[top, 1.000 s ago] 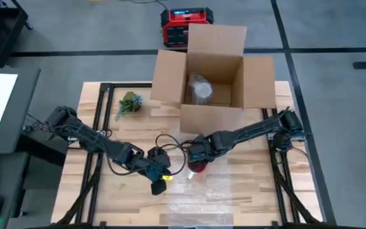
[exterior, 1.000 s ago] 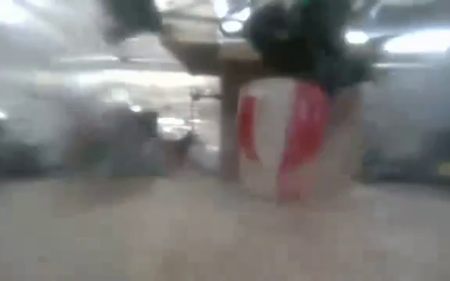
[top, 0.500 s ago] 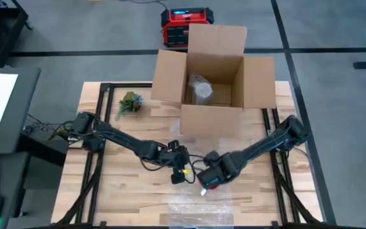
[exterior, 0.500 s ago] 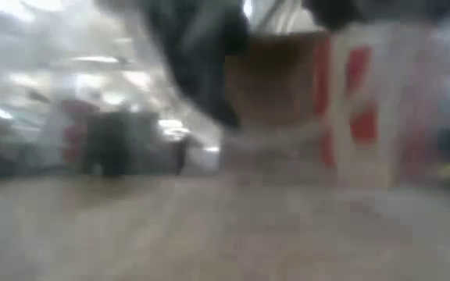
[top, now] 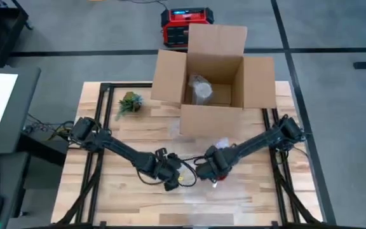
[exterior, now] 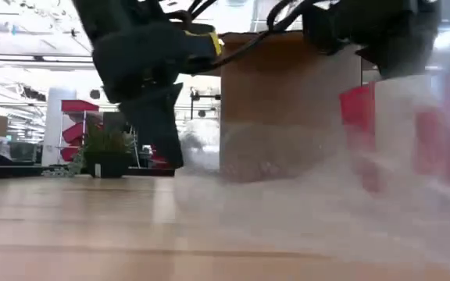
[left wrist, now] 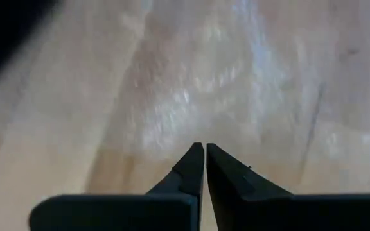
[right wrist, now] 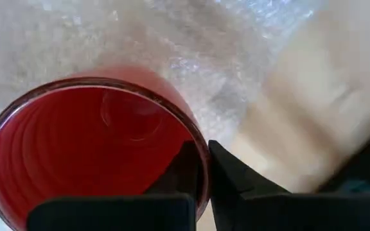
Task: Wrap mug
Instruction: Wrap the red mug in the bubble wrap
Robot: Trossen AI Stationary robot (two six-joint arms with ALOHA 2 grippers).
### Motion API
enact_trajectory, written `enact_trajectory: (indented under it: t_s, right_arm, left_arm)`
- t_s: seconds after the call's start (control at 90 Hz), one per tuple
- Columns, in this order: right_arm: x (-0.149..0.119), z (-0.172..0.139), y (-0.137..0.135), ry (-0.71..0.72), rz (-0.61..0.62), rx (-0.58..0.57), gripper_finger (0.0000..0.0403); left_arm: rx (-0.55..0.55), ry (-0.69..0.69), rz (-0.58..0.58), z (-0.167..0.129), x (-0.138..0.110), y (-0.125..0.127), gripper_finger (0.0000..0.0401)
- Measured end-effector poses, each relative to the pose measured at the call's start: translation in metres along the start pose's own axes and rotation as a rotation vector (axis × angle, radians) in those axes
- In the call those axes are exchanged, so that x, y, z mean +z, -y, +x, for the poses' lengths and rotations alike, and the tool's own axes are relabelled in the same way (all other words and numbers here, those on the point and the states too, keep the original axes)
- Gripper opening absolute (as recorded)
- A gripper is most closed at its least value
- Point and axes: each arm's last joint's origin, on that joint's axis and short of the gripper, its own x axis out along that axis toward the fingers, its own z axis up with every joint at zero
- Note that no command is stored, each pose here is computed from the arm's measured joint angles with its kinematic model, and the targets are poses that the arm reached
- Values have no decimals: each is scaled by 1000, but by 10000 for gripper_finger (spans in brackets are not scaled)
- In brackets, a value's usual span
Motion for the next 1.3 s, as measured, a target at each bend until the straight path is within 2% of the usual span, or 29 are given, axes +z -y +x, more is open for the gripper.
enact_trajectory:
  t_s: [0.133, 0.211, 0.278, 0.4, 0.533, 0.6, 0.7, 0.856, 1.156, 1.3]
  right_arm:
    - [4, -20, -3, 55, -13, 63, 1]
    - [-8, -31, -7, 73, 9, 94, 1]
    - [-22, -32, -14, 79, 35, 117, 1]
    - [-41, -21, -26, 58, 85, 154, 1]
    - [-51, -5, -33, 9, 138, 179, 1]
    - [-53, -1, -32, -11, 147, 170, 1]
    - [-54, 5, -30, -30, 148, 149, 2]
    - [-51, 7, -25, -37, 125, 110, 2]
    - [-20, 0, -5, -28, -22, 48, 2]
    - [-13, -14, -10, 18, -54, 77, 2]
  left_arm:
    - [-47, 24, -59, -20, -1, 9, 0]
    - [-65, 102, -90, -38, 10, 9, 0]
    - [-65, 155, -102, -41, 23, 1, 0]
    - [-49, 187, -56, -24, 49, -21, 0]
    - [-93, 178, 10, 9, 70, -38, 0]
    - [-123, 146, 43, 25, 72, -41, 0]
    - [-152, 77, 82, 45, 67, -39, 0]
    - [-148, 27, 128, 50, 50, -22, 0]
    - [-105, -49, 108, 36, -8, 19, 0]
    - [-124, -49, 47, 17, -18, 31, 0]
